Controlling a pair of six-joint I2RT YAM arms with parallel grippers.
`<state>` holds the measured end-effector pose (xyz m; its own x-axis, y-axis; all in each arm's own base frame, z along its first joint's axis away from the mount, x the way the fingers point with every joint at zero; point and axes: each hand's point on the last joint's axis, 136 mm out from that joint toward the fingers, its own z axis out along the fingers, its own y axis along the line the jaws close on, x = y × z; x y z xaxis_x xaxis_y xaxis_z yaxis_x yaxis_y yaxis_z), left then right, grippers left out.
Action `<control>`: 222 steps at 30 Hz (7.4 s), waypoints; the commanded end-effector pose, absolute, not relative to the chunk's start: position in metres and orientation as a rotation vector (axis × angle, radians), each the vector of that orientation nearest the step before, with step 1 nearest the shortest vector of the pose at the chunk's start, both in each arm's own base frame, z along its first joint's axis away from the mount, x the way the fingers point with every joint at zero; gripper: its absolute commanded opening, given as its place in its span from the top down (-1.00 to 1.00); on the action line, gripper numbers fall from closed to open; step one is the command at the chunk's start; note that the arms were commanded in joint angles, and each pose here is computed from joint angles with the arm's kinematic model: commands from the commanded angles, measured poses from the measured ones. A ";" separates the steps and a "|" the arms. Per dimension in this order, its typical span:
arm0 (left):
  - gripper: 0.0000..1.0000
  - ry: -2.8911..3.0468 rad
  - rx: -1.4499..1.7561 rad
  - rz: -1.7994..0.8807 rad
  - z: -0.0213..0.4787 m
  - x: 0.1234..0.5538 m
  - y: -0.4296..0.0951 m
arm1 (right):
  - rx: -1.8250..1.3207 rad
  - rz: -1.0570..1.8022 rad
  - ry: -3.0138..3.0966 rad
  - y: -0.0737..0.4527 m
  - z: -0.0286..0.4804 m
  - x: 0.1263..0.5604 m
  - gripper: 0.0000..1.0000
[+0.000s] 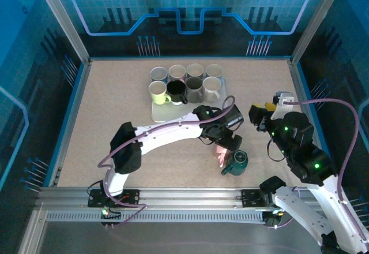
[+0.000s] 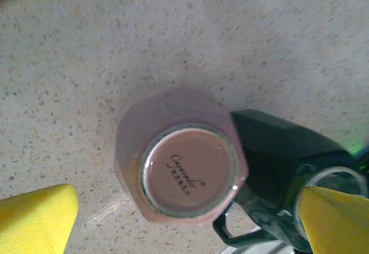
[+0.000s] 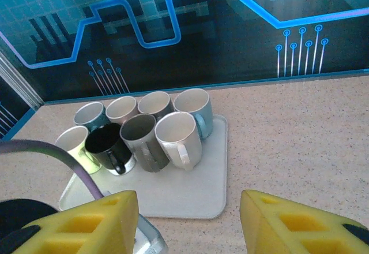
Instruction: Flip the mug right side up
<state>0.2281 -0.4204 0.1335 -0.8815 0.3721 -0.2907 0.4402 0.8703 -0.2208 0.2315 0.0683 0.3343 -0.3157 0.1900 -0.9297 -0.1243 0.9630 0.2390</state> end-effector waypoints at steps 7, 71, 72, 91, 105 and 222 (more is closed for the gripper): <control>-0.98 2.928 0.562 -0.356 0.111 0.233 -0.412 | 0.037 0.356 1.880 0.073 0.317 0.229 -0.02; -0.28 1.329 0.243 -1.350 0.394 0.204 -0.234 | -0.471 1.910 1.693 0.284 0.342 0.190 -0.46; -0.28 1.325 0.254 -1.351 0.392 0.203 -0.235 | -0.466 1.919 1.692 0.287 0.341 0.190 -0.43; -0.67 1.378 0.321 -1.278 0.349 0.197 -0.233 | -0.412 2.056 1.689 0.305 0.338 0.195 0.94; -0.98 1.729 0.103 -0.788 0.306 0.201 -0.147 | -0.586 0.911 2.035 0.252 0.288 0.222 1.00; -0.98 2.450 1.386 -0.525 0.122 0.173 -0.486 | -0.147 0.125 1.822 0.074 0.351 0.233 -0.54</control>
